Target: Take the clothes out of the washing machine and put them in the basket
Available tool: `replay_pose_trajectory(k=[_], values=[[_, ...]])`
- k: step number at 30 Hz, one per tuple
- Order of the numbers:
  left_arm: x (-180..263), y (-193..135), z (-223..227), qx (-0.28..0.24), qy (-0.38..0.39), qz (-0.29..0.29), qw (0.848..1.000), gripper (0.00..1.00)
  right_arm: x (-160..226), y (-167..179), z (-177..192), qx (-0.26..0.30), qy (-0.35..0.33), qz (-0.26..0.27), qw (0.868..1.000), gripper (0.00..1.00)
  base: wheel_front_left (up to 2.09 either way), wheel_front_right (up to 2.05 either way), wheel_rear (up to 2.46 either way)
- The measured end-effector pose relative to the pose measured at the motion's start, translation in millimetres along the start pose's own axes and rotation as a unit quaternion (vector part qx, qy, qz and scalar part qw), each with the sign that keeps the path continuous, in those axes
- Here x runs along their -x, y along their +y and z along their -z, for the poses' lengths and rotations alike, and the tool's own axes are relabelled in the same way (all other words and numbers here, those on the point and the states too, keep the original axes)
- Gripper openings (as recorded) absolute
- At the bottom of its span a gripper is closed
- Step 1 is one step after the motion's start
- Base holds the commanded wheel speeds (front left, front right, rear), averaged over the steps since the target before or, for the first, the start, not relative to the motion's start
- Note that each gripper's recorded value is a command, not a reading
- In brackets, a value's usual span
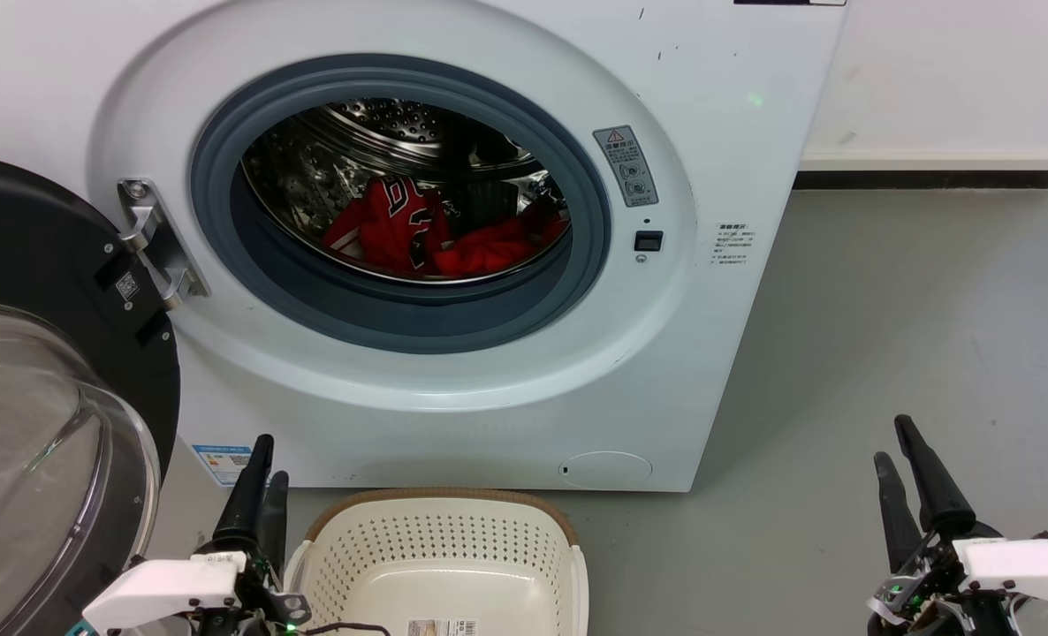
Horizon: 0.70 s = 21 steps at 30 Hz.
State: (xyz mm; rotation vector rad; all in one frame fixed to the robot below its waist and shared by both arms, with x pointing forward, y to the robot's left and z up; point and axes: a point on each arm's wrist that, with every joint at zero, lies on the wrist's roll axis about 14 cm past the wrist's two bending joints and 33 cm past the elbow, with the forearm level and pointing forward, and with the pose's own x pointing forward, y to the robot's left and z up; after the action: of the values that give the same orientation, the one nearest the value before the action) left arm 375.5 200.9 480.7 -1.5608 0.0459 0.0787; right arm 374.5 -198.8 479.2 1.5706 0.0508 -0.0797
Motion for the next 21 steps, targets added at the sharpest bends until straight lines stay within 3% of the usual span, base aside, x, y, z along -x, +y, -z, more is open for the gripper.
replay_pose_trajectory(k=[9, 21], values=[[1, -4, -9, -0.035, -0.023, 0.005, 0.999, 1.0, 0, 2, -4, 0.032, -0.016, -0.002, 0.999, 1.0, 0.0, 0.0, 0.0], [3, -7, -37, -0.109, -0.073, 0.002, 0.991, 1.0, 2, 11, -19, 0.18, -0.044, -0.008, 0.983, 1.0, 0.0, 0.0, 0.0]])
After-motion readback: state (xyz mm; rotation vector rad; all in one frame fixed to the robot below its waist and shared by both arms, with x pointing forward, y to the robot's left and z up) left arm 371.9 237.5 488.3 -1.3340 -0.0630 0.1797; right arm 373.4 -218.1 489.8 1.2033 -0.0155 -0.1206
